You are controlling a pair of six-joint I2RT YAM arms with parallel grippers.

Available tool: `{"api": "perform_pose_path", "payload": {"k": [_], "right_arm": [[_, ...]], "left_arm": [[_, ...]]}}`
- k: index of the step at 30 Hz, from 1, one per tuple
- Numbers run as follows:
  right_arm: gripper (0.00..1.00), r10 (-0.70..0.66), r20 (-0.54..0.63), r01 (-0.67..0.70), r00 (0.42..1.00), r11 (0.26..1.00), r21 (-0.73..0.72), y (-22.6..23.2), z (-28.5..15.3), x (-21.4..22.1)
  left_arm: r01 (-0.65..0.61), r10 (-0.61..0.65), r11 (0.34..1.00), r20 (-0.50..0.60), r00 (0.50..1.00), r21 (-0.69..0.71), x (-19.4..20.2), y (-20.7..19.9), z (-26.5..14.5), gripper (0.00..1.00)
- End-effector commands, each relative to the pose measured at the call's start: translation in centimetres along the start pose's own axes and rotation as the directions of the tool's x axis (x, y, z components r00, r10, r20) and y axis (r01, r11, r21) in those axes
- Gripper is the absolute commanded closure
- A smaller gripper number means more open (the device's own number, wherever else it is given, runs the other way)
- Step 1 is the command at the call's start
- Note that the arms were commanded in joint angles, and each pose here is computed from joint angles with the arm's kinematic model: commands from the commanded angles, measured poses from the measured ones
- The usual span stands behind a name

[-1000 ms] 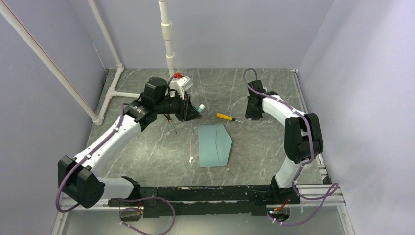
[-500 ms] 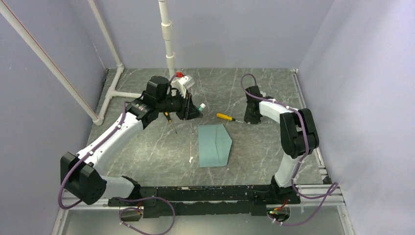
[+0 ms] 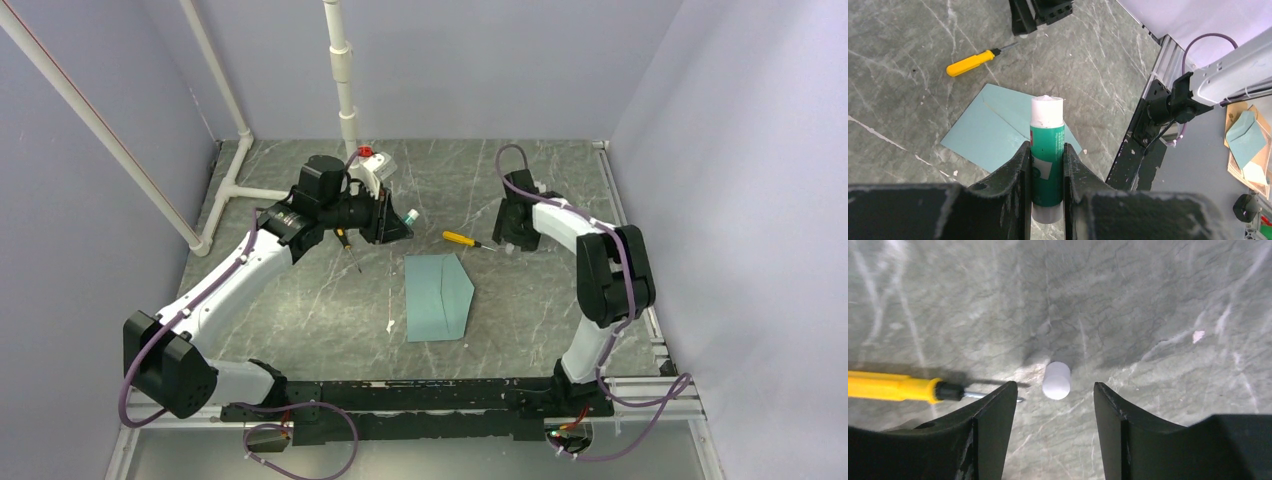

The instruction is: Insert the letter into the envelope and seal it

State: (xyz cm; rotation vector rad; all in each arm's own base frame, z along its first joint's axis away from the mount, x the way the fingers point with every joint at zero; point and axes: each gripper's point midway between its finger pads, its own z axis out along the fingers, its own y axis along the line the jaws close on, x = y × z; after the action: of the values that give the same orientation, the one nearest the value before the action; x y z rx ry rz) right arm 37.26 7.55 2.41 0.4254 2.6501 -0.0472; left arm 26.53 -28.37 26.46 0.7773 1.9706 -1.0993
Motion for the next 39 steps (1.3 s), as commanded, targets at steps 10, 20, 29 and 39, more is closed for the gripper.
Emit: {"api": "perform_pose_path", "payload": {"k": [10,20,29,39], "right_arm": [[0.29,0.059,0.358,0.223,0.932,0.686,-0.693,11.3,-20.9,-9.8],[0.13,0.179,0.211,0.192,0.961,0.121,-0.974,17.3,-35.3,-7.1],[0.35,0.109,0.166,0.161,0.980,0.056,-0.985,19.8,-36.7,-5.8],[0.71,0.068,0.195,0.187,0.979,0.107,-0.977,20.7,-36.4,-5.9]], "left_arm": [[-0.048,0.034,0.998,0.276,0.960,0.043,-7.8,-2.3,-0.8,0.98],[-0.056,0.009,0.990,0.333,0.943,0.130,-9.8,-3.1,0.3,0.98],[-0.059,0.003,0.987,0.354,0.935,0.147,-10.8,-2.9,1.0,0.98],[-0.064,0.002,0.985,0.365,0.931,0.158,-11.0,-3.2,0.9,0.98]]}}
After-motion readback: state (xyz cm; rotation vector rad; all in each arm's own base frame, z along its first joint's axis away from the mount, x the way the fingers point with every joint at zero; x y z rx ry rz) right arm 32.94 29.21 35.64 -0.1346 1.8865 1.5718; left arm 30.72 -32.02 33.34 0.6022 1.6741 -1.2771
